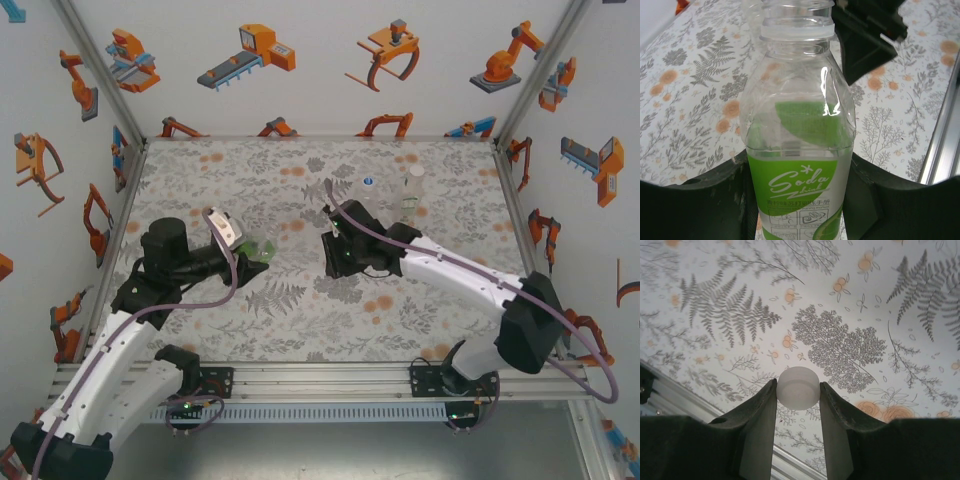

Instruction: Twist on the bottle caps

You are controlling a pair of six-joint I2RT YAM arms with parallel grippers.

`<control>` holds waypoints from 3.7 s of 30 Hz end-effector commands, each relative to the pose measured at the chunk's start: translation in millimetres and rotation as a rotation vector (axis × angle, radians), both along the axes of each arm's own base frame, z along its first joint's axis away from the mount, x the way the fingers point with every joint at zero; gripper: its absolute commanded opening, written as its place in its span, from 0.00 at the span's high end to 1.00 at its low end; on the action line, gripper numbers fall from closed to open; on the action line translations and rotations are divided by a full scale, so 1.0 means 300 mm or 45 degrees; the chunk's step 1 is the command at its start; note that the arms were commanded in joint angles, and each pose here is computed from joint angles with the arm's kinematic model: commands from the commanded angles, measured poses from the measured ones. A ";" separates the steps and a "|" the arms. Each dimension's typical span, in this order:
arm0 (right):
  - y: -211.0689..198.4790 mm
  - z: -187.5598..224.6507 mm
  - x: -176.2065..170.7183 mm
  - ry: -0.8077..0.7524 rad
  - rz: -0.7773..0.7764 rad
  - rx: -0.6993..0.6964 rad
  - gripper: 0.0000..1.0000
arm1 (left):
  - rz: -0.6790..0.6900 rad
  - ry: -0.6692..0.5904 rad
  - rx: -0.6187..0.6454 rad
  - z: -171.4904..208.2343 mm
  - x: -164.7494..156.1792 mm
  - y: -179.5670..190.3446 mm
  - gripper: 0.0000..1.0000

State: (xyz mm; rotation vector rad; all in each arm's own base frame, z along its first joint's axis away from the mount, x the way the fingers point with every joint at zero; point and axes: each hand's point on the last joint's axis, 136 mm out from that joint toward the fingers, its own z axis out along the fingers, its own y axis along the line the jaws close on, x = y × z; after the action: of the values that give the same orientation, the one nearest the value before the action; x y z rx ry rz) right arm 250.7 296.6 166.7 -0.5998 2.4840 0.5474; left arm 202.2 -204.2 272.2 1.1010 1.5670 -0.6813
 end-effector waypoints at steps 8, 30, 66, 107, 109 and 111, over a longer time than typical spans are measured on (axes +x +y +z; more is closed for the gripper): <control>0.051 0.336 -0.151 -0.492 0.576 0.308 0.90 | -0.277 -0.124 0.108 -0.008 -0.127 -0.065 0.85; 0.076 0.567 -0.445 -0.975 1.358 0.441 0.93 | -0.532 -0.046 0.288 -0.107 -0.248 -0.128 0.93; 0.169 0.537 -0.527 -1.026 1.607 0.473 0.92 | -0.697 -0.041 0.193 -0.065 -0.339 -0.144 0.93; 0.162 0.554 -0.587 -1.038 1.677 0.557 0.98 | -0.767 -0.060 0.140 -0.035 -0.378 -0.144 1.00; 0.173 0.560 -0.559 -1.014 1.587 0.554 1.00 | -0.726 -0.087 0.153 -0.032 -0.363 -0.139 1.00; 0.181 0.566 -0.535 -0.985 1.497 0.573 1.00 | -0.673 -0.121 0.159 -0.031 -0.344 -0.134 1.00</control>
State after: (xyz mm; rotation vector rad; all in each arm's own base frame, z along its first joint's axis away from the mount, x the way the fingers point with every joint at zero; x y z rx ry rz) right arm 81.9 347.1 328.5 -1.7548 0.9916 0.9771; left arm 100.0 -242.9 240.4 1.6632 1.3754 -0.9118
